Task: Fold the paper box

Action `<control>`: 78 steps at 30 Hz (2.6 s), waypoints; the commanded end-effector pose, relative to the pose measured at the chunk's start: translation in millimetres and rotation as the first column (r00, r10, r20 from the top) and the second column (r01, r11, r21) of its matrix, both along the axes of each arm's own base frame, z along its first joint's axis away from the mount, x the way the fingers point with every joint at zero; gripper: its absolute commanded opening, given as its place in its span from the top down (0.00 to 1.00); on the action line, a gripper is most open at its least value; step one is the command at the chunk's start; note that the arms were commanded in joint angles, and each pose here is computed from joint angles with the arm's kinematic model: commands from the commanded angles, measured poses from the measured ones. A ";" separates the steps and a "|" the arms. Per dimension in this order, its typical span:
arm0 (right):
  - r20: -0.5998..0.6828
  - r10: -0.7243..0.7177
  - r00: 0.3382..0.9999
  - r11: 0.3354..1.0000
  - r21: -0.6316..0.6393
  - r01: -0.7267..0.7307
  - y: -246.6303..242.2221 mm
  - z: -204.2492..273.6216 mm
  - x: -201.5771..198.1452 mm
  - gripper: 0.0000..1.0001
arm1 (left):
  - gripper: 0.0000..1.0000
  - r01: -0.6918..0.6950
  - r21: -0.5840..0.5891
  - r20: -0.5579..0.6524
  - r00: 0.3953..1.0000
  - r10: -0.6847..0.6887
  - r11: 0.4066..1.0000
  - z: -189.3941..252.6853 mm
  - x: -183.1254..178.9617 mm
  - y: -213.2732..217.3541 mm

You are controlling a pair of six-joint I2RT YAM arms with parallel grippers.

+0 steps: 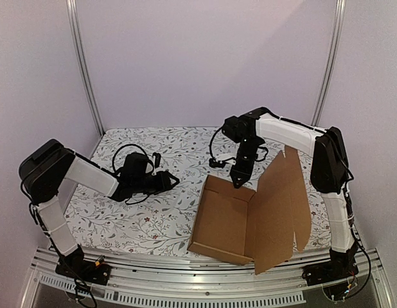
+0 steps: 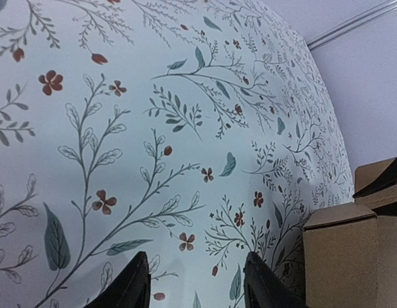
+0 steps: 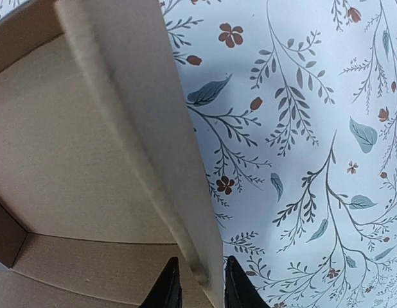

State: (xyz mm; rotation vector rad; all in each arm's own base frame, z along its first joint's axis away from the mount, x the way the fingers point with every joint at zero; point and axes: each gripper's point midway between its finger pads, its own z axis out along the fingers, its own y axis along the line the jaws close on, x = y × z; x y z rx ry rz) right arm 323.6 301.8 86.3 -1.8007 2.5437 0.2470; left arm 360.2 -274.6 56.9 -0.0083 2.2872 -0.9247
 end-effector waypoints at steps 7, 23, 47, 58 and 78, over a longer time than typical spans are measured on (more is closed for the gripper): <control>-0.031 0.020 0.999 0.999 -0.027 -0.021 5.2 -5.7 -8.1 0.74 | 0.51 0.049 -0.128 -0.061 0.996 -0.057 0.991 -24.0 -17.9 -32.6; 0.130 0.078 0.988 0.980 -0.191 -0.052 17.8 -10.7 0.7 0.53 | 0.51 0.051 -0.098 -0.013 0.999 -0.052 0.994 -18.7 -35.0 -14.0; 0.001 0.043 0.999 0.964 -0.263 -0.041 -4.6 -54.3 -6.6 0.74 | 0.51 0.085 -0.132 -0.013 0.996 -0.087 0.988 -21.1 -40.1 -17.2; 0.125 0.097 0.987 0.994 -0.059 -0.090 23.3 22.1 -6.6 0.87 | 0.52 0.085 -0.193 -0.007 0.996 -0.088 0.978 -13.0 -30.6 -34.4; 0.384 0.003 0.923 0.905 0.392 -0.166 76.8 97.9 -11.1 1.00 | 0.55 0.314 -0.239 0.131 0.948 -0.290 0.919 54.1 -54.0 -142.9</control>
